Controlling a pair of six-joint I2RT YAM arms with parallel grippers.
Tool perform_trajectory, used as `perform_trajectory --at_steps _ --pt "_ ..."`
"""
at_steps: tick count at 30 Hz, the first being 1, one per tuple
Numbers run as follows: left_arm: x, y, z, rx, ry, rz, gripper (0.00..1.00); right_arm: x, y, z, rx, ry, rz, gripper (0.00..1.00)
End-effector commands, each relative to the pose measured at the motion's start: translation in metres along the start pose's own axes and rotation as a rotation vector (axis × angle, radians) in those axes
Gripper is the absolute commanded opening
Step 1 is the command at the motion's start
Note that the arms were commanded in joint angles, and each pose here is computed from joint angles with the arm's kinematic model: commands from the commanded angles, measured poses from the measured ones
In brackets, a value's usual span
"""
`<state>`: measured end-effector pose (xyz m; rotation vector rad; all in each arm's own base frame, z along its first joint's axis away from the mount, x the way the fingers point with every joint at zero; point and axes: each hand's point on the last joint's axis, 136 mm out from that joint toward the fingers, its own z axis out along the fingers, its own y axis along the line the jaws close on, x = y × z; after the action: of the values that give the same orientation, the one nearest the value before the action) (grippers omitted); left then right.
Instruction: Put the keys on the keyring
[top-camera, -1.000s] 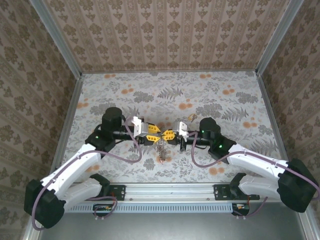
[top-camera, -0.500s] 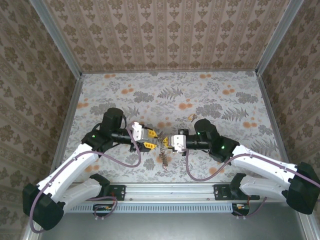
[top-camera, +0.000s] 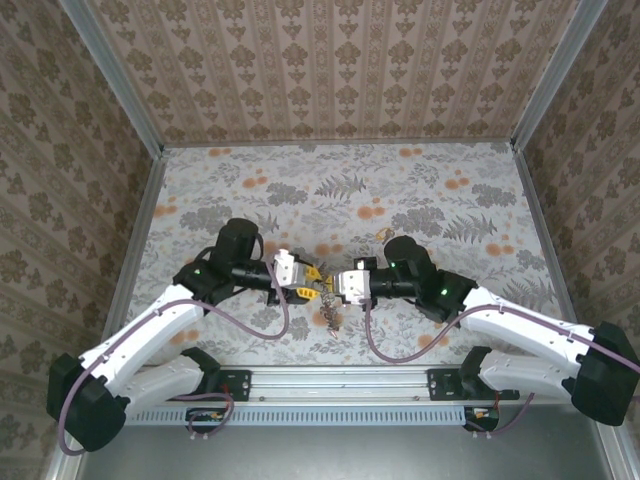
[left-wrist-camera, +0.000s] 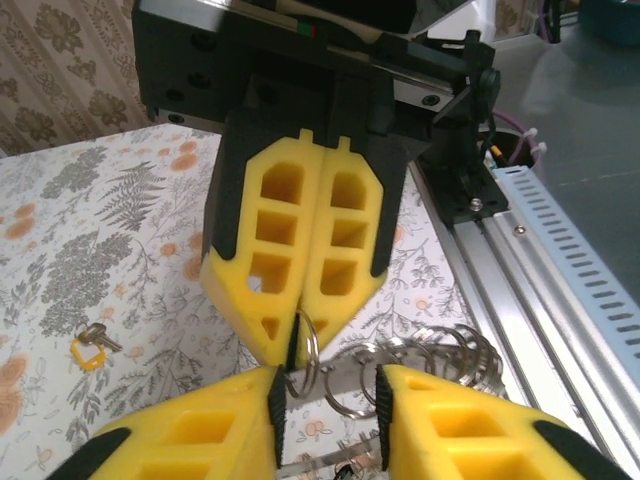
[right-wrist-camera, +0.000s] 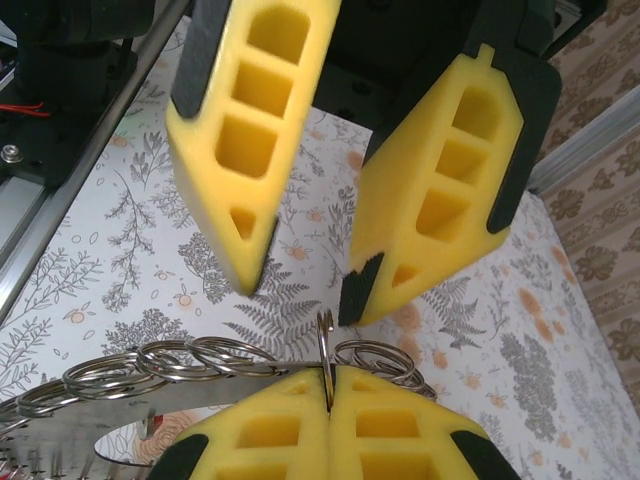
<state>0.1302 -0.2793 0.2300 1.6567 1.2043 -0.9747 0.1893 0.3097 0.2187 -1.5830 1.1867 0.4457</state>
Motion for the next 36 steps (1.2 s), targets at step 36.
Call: perform_trajectory --at_steps 36 --pt "-0.026 0.021 0.01 -0.082 -0.093 0.105 0.11 -0.015 -0.026 -0.018 0.078 -0.217 0.215 0.0"
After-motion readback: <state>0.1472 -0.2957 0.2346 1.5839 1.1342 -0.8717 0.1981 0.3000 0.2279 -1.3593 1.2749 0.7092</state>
